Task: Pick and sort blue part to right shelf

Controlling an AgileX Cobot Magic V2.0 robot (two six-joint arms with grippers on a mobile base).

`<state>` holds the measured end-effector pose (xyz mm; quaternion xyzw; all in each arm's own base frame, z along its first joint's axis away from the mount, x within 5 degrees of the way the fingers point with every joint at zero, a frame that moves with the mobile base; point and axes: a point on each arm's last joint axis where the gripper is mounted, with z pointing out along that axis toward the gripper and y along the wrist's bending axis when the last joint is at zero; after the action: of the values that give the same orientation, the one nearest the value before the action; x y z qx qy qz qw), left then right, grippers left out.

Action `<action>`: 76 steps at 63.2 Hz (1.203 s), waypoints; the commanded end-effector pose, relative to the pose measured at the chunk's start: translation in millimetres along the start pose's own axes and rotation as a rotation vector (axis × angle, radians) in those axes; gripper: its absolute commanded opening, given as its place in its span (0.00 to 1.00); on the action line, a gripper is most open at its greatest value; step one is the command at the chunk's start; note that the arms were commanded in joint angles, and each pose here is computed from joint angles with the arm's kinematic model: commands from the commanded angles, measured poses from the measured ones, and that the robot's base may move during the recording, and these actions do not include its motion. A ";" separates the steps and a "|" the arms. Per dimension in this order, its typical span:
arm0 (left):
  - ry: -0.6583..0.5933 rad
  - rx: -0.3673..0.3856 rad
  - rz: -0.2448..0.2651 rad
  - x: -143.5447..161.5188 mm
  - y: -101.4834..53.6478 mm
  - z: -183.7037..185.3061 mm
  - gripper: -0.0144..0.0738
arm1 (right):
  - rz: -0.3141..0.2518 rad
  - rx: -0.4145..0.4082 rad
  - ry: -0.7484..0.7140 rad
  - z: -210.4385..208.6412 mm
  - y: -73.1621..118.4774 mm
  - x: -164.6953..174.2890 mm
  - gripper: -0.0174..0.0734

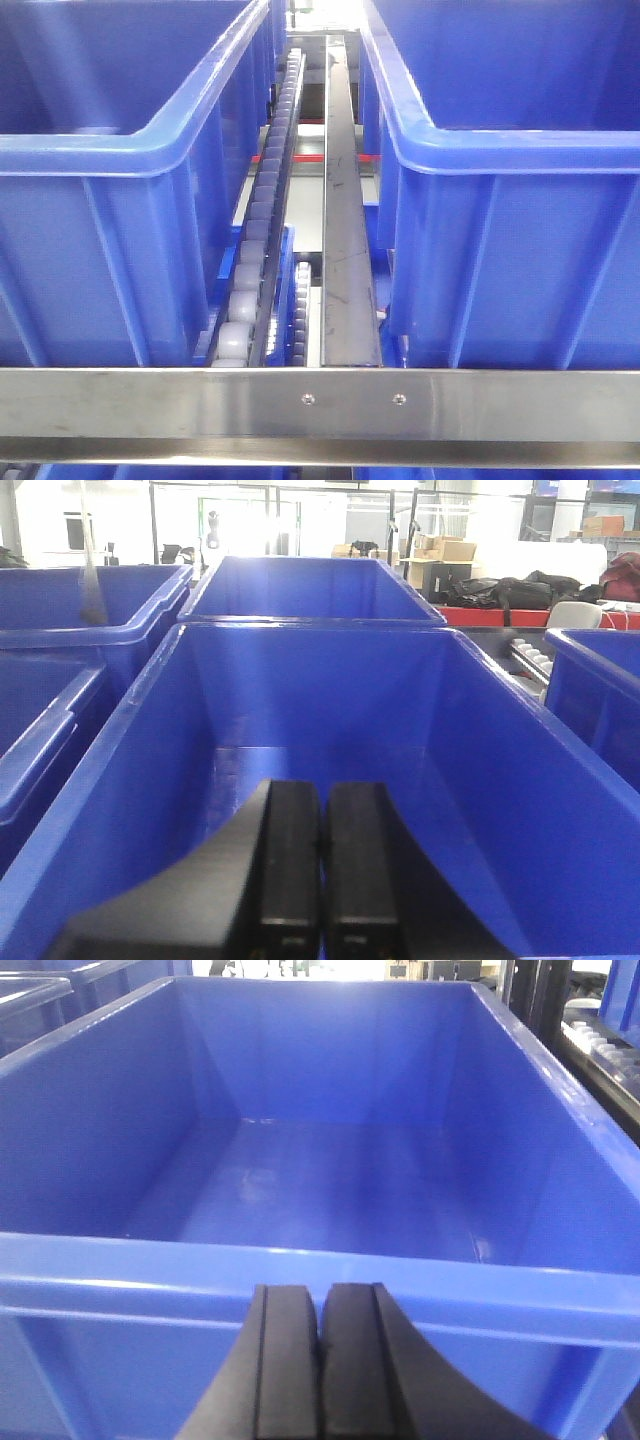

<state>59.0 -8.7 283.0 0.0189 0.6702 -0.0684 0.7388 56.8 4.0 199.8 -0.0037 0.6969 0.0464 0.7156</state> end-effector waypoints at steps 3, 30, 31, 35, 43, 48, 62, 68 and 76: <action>-0.083 -0.029 -0.015 -14.8 2.2 0.2 0.31 | 0.004 0.000 -0.155 -3.6 0.5 -18.7 0.25; -0.083 -0.029 -0.015 -14.8 2.2 0.2 0.31 | 0.004 0.000 -0.156 -3.6 0.5 -18.8 0.25; -0.083 -0.029 -0.015 -14.8 2.2 0.2 0.31 | 0.004 0.000 -0.156 -3.6 0.5 -18.8 0.25; -0.083 -0.029 -0.015 -14.8 2.2 0.2 0.31 | 0.004 0.000 -0.156 -3.6 0.5 -18.8 0.25; -0.083 -0.029 -0.015 -14.8 2.2 0.2 0.31 | 0.004 0.000 -0.156 -3.6 0.5 -18.8 0.25; -0.083 -0.029 -0.015 -14.8 2.2 0.2 0.31 | 0.004 0.000 -0.156 -3.6 0.5 -18.8 0.25; -0.083 -0.029 -0.015 -14.8 2.2 0.2 0.31 | 0.004 0.000 -0.156 -3.6 0.5 -18.8 0.25; -0.110 -0.054 0.085 -14.5 4.2 0.4 0.31 | 0.004 0.000 -0.156 -3.6 0.5 -18.8 0.25; -0.189 -0.090 0.124 -7.1 7.8 0.7 0.31 | 0.004 0.000 -0.156 -3.6 0.5 -18.8 0.25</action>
<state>61.5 -4.7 277.2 0.0463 0.6532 -0.0024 0.7557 56.8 4.0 201.1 -0.0016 0.6919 0.0486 0.7203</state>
